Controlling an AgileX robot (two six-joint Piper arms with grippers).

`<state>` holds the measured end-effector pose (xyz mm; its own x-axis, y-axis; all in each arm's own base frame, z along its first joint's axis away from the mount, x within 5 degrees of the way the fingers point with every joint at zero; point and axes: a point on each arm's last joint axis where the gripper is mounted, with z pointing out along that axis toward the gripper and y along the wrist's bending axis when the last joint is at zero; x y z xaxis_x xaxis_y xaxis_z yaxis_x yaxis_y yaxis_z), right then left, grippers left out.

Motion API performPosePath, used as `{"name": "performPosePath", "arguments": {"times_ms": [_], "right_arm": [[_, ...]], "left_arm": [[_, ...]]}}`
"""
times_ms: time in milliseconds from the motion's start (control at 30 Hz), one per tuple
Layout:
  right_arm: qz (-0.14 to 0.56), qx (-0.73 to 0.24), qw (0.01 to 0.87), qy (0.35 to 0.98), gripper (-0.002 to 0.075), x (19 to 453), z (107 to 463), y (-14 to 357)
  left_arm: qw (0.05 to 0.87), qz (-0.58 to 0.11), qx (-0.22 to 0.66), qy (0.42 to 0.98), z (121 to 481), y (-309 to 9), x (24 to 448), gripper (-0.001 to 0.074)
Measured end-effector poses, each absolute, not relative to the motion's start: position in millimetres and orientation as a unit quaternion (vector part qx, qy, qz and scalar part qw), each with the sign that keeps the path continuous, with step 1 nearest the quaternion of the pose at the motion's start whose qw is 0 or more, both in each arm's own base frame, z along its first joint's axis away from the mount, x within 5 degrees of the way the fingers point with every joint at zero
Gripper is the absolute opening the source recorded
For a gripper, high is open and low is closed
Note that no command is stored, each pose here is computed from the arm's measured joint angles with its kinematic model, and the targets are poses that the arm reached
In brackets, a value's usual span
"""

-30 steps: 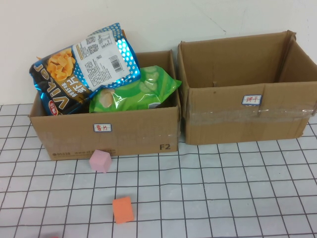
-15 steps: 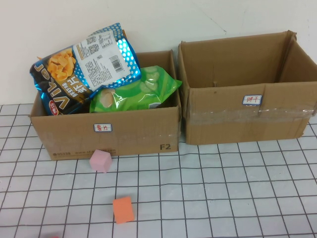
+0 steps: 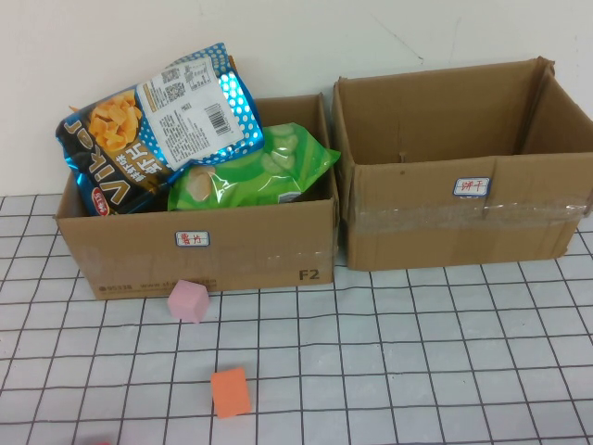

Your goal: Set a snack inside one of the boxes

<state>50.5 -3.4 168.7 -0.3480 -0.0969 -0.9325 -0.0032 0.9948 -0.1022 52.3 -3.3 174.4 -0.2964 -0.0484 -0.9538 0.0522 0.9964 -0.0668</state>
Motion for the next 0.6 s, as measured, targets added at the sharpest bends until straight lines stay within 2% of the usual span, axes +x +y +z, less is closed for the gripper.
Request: {"name": "performPosePath", "arguments": {"times_ms": [600], "right_arm": [[-0.039, -0.029, 0.570, 0.820, 0.0000, 50.5, 168.7, -3.1]], "left_arm": [[0.593, -0.042, 0.001, 0.804, 174.4, -3.3, 52.3, -0.0001]]}}
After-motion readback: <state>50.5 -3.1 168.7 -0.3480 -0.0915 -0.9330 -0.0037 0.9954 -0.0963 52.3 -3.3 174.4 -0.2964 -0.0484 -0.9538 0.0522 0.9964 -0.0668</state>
